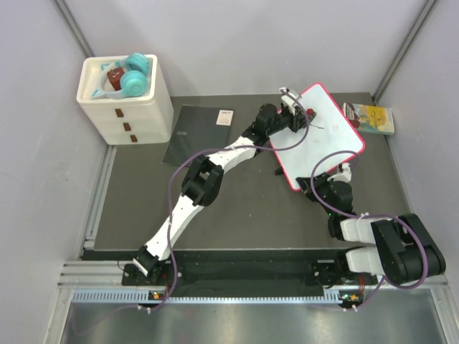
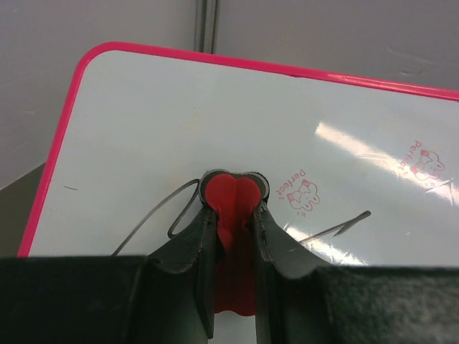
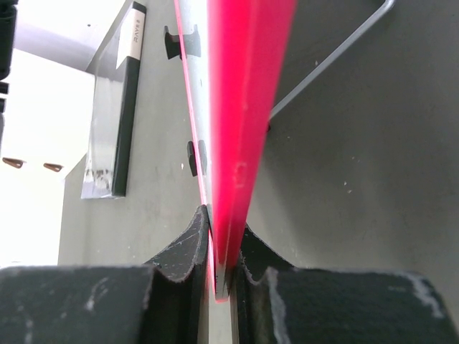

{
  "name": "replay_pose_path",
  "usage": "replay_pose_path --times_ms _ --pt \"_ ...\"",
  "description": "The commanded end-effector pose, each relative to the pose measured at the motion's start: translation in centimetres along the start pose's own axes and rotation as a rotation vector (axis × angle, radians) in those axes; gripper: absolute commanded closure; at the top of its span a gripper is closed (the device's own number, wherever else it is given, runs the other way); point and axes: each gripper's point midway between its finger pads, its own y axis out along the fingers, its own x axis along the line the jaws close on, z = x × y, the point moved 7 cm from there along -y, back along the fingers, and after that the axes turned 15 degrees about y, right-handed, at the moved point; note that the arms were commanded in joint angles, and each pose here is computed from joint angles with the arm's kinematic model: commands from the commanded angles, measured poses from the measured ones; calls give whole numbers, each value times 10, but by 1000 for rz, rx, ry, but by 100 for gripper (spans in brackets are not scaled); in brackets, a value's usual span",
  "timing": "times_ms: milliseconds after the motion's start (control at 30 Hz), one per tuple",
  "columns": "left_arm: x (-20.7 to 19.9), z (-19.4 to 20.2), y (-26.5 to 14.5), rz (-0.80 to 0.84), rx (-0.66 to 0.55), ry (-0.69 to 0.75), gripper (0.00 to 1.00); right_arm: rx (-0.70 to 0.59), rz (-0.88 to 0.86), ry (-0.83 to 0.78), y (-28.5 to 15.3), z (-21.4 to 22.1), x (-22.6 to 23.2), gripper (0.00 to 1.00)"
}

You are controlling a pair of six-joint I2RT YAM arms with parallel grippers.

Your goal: Erase the whiteboard

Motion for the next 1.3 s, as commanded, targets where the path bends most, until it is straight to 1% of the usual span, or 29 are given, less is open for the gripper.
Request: replay_pose_path --times_ms 0,33,100,133,200,233,333,367,433,533,567,600,633,700,800,833,900,1067,1167,1233,1267 --pt "-5 14 7 -7 -35 -47 100 265 207 -94 -23 43 -49 100" --pt "-16 10 8 53 -45 -45 100 266 209 -94 -23 43 -50 100" --pt "-31 4 8 123 -65 -40 100 268 209 -95 -23 44 -50 100" --pt "-49 -6 9 208 -91 -31 100 268 208 -97 -23 43 -50 100" --pt "-68 -21 11 293 -123 -17 100 272 206 -97 -22 44 -50 100" --pt "-85 -32 14 346 -148 -4 100 275 205 -99 -21 44 -50 100" --pt "-110 -54 19 395 -216 42 100 276 207 -99 -22 45 -51 100" --pt "-113 -61 20 389 -252 52 100 274 206 -101 -22 45 -50 100" --pt "-121 -67 22 381 -284 63 100 274 207 -102 -21 45 -50 100" --pt "-115 -69 30 271 -309 83 100 272 207 -102 -22 45 -50 100" --pt "-104 -65 34 176 -289 77 100 274 208 -103 -22 45 -50 100" --pt "-100 -51 36 135 -248 76 100 275 209 -104 -22 45 -51 100" --pt "-91 -53 39 76 -244 104 100 273 205 -103 -22 45 -49 100" --pt "-74 -33 39 -33 -192 91 100 272 207 -104 -22 45 -50 100" --pt "-46 -12 33 -136 -147 39 100 274 207 -104 -22 45 -50 100" --pt "-37 3 29 -164 -113 24 100 272 204 -104 -22 45 -49 100" --pt "-26 11 25 -194 -86 19 100 274 207 -104 -22 45 -50 100" --pt "-7 33 14 -229 28 6 100 272 207 -104 -22 45 -51 100" --pt "5 36 8 -246 67 -16 100 274 207 -104 -22 45 -50 100" --pt "4 32 7 -218 49 -33 100 272 206 -106 -22 45 -50 100" --pt "-3 25 8 -163 11 -42 100 272 206 -105 -22 45 -50 100"
